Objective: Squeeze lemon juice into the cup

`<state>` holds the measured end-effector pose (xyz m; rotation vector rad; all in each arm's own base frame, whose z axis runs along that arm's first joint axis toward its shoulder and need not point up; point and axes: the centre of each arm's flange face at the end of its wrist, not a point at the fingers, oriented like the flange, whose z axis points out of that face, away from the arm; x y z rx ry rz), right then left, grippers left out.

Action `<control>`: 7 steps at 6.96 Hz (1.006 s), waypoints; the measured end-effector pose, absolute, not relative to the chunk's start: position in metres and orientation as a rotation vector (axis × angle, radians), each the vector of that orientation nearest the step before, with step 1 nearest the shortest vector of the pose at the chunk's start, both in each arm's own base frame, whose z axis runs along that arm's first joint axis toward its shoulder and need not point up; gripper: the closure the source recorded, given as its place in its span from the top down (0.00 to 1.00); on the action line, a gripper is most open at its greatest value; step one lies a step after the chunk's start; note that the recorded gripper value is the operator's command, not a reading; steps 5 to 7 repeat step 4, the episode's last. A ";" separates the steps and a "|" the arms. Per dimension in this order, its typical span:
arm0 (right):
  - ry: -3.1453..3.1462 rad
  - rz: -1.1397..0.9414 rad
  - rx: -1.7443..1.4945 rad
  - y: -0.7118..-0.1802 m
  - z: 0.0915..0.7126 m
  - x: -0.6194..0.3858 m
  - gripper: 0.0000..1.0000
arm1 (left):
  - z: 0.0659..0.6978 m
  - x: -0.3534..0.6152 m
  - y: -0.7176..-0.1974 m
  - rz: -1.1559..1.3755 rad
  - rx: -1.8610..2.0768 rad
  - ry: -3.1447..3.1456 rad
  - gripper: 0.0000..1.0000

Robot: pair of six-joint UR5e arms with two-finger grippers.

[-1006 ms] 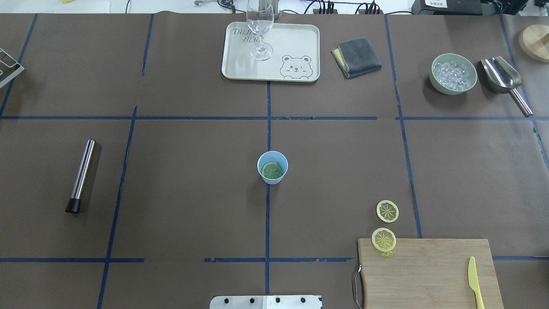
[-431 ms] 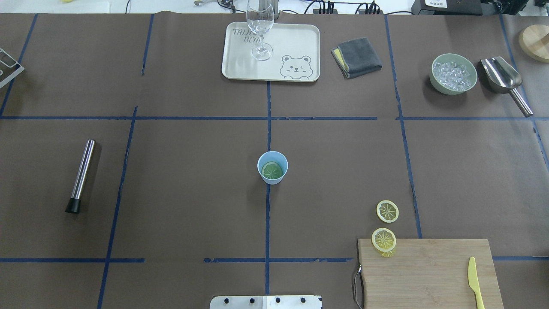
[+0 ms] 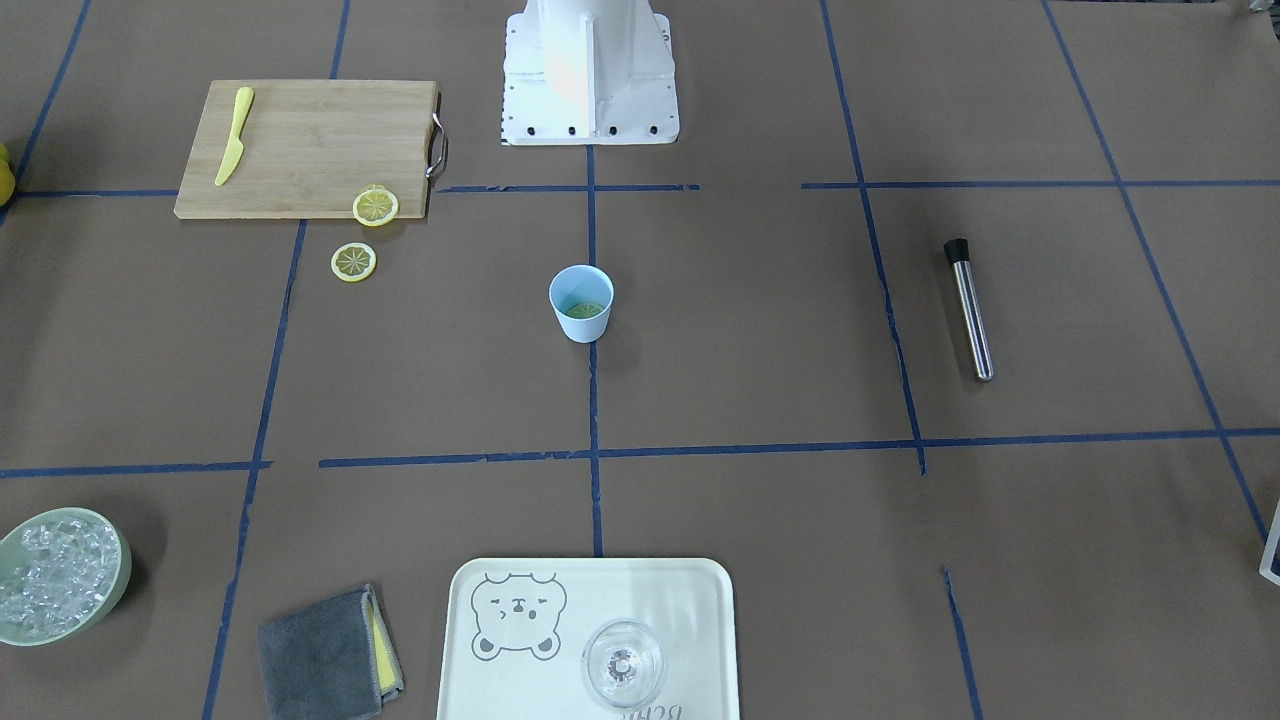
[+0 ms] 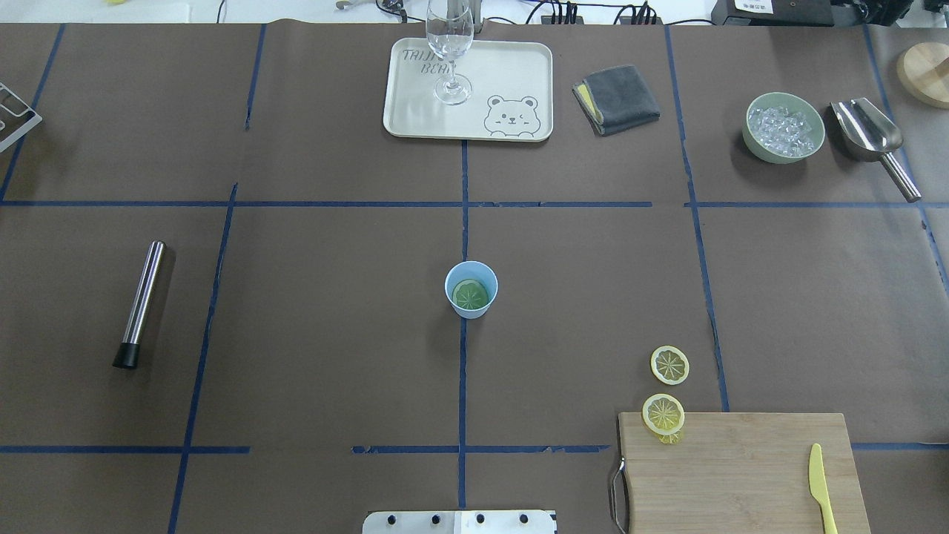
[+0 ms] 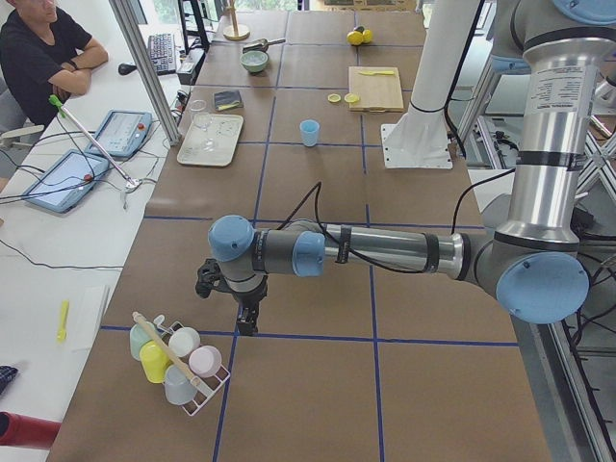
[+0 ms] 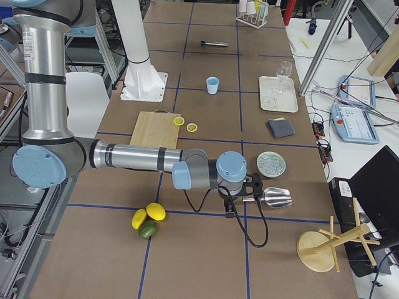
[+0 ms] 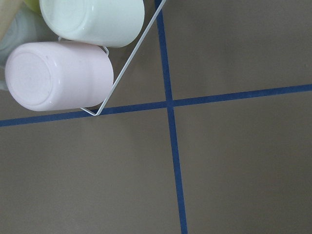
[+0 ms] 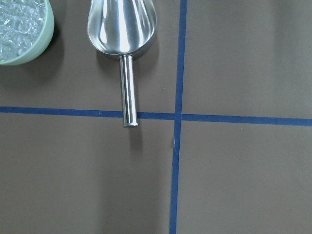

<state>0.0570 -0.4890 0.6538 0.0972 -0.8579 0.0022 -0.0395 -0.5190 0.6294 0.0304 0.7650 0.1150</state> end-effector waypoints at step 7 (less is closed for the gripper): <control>-0.858 0.001 0.099 -0.489 0.653 0.057 1.00 | 0.628 -0.039 -0.519 0.115 0.032 0.765 1.00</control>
